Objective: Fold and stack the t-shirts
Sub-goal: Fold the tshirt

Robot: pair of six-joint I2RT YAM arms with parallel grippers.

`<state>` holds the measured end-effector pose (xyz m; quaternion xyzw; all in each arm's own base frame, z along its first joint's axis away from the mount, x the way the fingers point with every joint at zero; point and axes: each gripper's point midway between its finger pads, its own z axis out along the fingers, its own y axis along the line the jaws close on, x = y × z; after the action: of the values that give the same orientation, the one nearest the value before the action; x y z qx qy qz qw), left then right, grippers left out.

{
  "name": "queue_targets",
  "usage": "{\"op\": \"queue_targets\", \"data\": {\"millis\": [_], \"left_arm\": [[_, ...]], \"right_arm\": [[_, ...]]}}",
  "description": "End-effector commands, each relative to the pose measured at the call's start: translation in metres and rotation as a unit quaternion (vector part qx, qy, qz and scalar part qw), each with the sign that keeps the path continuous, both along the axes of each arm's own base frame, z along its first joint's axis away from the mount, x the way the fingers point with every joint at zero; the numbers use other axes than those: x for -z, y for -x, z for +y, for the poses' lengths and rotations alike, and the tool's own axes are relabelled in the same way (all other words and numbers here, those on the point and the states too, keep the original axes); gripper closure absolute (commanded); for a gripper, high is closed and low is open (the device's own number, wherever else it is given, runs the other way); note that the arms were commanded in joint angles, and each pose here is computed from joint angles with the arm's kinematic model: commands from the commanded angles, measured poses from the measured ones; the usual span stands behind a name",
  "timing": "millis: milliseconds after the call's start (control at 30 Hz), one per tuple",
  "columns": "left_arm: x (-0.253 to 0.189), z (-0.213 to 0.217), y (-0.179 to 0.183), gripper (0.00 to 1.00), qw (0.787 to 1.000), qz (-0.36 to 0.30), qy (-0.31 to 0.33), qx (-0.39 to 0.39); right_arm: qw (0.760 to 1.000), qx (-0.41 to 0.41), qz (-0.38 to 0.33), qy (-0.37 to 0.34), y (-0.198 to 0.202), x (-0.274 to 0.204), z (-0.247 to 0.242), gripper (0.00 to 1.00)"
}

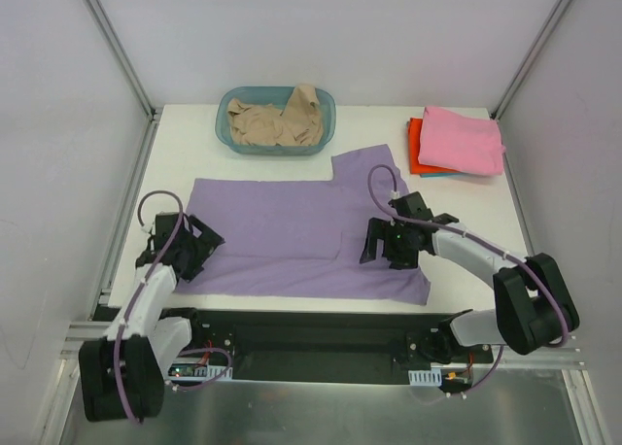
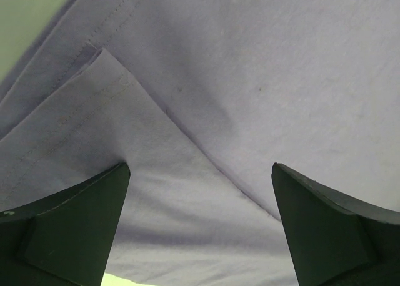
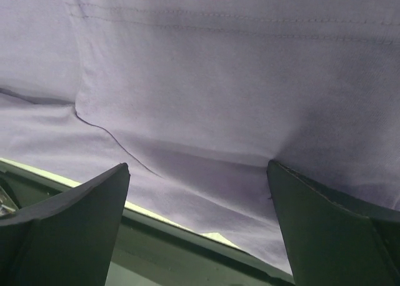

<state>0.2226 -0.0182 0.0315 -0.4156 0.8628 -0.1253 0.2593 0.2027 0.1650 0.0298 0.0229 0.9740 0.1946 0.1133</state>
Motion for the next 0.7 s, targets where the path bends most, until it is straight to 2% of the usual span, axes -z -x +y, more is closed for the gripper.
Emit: {"op": "queue_targets", "data": {"millis": [0,133,300,467,533,600,633,667], "left_arm": [[0.025,0.009,0.062,0.01,0.996,0.079,-0.02,-0.043],[0.01,0.015,0.056,0.01,0.997,0.042,-0.031,-0.062],[-0.037,0.021,0.024,0.01,0.997,-0.008,-0.045,-0.057],[-0.085,0.032,-0.016,0.01,0.995,-0.036,-0.066,-0.059],[-0.089,0.037,-0.03,0.01,0.995,-0.022,-0.078,-0.06],[-0.11,0.046,-0.051,0.01,0.993,-0.032,-0.101,-0.054],[-0.101,0.047,-0.06,0.01,0.994,-0.007,-0.103,-0.047],[-0.102,0.049,-0.067,0.0,0.993,-0.001,-0.109,-0.04]], "right_arm": [[0.992,0.012,0.117,0.056,0.068,0.023,-0.029,0.03],[0.995,0.007,0.086,0.058,0.061,0.01,-0.029,0.03],[0.998,0.0,0.002,0.056,0.014,-0.033,-0.02,0.03],[0.991,0.008,-0.107,0.085,-0.06,-0.099,-0.015,0.03],[0.99,0.015,-0.107,0.091,-0.083,-0.102,-0.015,0.03],[0.987,0.019,-0.14,0.079,-0.115,-0.126,-0.01,0.03],[0.988,0.024,-0.13,0.083,-0.132,-0.117,-0.011,0.03],[0.985,0.033,-0.149,0.08,-0.152,-0.131,-0.01,0.03]]}}
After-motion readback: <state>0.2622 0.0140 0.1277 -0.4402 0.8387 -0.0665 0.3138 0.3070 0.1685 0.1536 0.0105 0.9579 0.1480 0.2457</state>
